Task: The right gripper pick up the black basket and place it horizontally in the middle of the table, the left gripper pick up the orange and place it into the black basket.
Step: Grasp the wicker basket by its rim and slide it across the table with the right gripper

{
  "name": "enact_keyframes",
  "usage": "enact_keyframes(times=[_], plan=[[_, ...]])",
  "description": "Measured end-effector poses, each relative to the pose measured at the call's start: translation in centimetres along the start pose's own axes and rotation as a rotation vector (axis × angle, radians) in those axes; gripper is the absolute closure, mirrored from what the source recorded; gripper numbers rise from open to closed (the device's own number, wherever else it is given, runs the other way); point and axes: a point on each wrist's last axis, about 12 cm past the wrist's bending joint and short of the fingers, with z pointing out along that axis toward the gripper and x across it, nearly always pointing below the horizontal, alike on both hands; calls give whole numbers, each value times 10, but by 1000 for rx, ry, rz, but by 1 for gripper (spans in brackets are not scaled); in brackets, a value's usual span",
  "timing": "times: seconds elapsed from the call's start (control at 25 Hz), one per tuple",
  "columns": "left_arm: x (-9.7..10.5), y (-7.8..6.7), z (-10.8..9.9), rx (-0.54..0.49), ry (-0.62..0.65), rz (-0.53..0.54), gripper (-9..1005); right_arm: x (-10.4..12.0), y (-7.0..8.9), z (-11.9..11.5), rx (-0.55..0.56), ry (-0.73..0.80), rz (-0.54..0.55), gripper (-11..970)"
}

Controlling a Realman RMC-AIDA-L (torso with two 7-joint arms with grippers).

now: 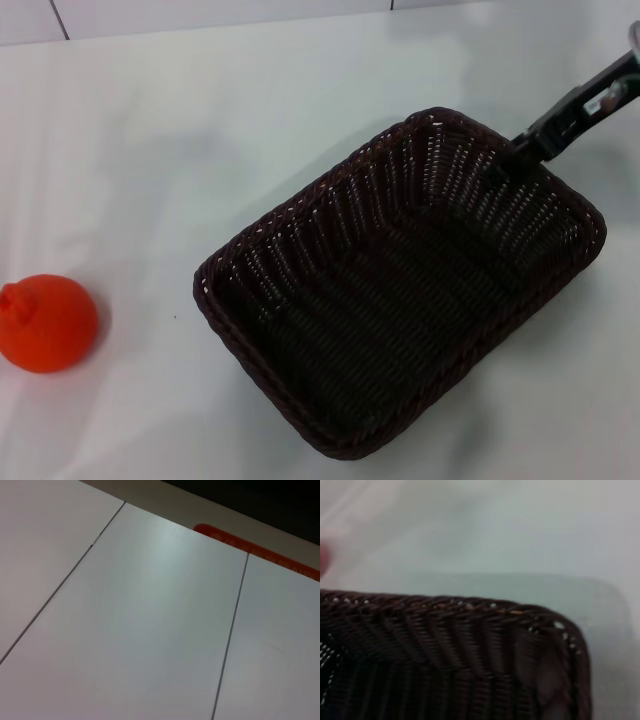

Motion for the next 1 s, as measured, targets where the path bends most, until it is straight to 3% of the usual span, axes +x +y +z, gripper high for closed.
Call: enact_keyframes(times=[0.24,0.6,0.8,1.0], plan=[[3,0,5,5,2,-5,112,-3,-1,7,20,-23,-13,336],[7,1,11,5,12,-10,112,-9,5,2,7,-4,23,597],[7,1,11,-1,9,-8,113,-17,14,-6,44,109,132,751],[7,1,11,-3,8,-8,112,-33,25,-14,104,220,259,752]])
